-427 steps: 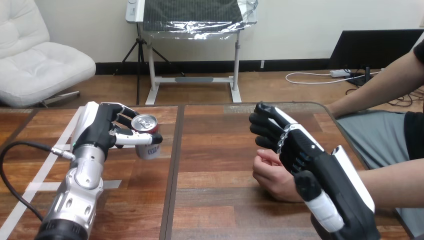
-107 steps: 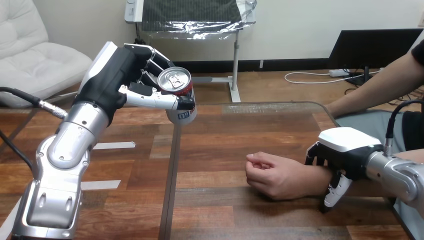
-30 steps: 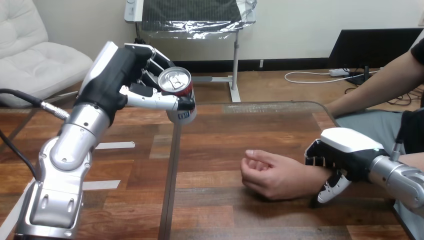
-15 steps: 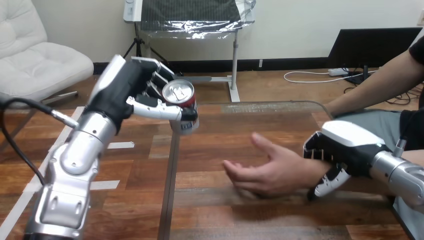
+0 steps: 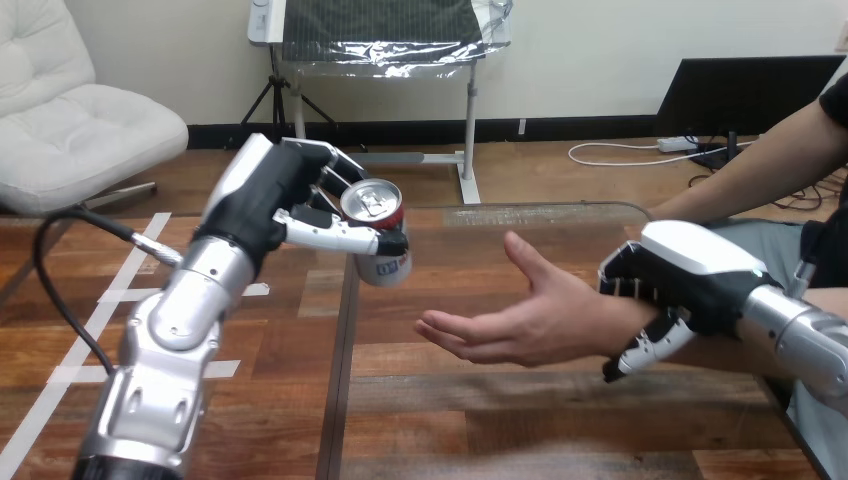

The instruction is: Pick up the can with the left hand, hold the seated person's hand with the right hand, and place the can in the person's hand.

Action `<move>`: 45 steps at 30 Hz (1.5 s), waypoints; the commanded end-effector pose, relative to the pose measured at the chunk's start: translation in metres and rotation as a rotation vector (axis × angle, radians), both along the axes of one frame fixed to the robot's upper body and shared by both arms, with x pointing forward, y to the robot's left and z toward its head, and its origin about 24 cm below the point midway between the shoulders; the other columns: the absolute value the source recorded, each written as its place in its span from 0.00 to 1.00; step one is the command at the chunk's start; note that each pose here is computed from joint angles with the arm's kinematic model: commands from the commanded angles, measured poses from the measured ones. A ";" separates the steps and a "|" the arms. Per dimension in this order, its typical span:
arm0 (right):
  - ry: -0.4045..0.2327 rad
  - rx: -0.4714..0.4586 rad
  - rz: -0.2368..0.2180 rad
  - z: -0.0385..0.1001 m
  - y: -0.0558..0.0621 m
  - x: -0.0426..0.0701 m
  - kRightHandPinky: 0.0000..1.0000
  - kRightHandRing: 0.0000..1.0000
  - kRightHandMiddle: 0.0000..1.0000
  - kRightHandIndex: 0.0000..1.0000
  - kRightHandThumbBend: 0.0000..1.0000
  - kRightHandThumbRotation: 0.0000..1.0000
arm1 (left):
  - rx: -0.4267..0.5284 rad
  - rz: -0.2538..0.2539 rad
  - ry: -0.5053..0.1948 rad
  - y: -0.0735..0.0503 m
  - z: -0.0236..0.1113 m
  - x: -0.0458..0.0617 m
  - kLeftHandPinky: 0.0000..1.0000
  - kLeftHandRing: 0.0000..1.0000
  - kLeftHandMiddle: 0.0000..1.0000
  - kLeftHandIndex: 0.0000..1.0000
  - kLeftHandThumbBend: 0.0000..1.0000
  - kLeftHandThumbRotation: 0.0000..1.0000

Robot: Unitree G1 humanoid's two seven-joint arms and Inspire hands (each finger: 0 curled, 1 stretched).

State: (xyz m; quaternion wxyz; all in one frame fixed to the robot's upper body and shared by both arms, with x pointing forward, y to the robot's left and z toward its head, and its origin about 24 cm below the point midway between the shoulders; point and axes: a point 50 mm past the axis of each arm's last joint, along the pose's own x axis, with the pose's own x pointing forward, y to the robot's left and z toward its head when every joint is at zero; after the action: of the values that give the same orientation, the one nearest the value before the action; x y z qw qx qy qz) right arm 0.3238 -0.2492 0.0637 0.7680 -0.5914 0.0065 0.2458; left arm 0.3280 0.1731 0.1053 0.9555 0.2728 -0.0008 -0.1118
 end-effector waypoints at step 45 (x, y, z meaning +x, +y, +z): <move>-0.093 0.115 0.057 0.038 0.046 0.021 0.34 0.38 0.42 0.42 0.76 0.17 | -0.066 -0.097 -0.061 -0.074 0.004 0.043 0.31 0.35 0.40 0.44 0.72 0.00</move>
State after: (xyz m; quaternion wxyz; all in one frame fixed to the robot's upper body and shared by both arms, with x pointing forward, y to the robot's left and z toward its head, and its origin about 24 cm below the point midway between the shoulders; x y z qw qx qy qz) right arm 0.3348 -0.2204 0.0856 0.7786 -0.5755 -0.0241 0.2490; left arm 0.3552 0.1143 0.0710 0.9584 0.2399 0.0214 -0.1529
